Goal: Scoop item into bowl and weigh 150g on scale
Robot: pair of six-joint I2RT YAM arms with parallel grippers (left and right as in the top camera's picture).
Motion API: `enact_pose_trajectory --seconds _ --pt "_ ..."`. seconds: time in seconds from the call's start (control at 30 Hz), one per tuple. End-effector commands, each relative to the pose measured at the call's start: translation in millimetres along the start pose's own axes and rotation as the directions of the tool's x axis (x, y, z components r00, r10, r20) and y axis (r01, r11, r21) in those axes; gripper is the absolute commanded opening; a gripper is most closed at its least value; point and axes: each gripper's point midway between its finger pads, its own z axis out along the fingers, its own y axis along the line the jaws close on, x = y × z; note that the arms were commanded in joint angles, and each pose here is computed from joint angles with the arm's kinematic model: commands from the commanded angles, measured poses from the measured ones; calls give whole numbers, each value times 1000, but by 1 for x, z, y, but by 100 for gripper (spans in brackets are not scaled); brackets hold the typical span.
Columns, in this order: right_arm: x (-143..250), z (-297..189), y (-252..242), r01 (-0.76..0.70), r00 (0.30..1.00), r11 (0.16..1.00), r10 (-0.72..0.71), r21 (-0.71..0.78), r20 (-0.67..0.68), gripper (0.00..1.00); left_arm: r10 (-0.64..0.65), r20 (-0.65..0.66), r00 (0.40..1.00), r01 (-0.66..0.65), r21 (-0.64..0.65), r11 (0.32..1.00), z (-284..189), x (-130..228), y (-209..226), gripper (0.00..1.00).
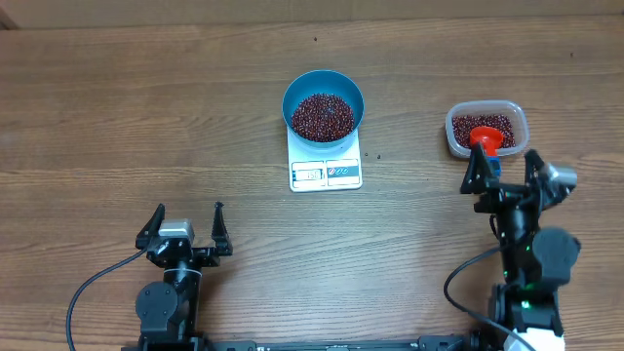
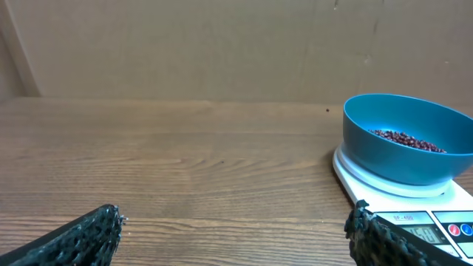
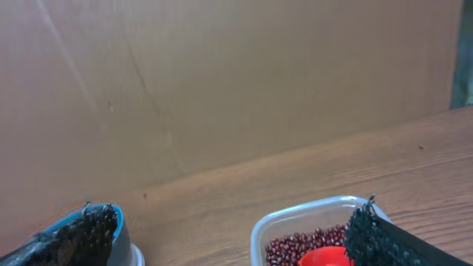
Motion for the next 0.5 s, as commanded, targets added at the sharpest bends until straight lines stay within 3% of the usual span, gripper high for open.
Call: enact_pose_trajectory --seconds 0.0,0.47 --pt "11 -12 -13 -82 996 995 80 51 38 100 23 6 1000 -23 -14 1000 0 0 3 100" --pt "43 -30 -22 -86 996 994 84 68 24 100 22 6 1000 -22 -14 1000 0 0 3 100"
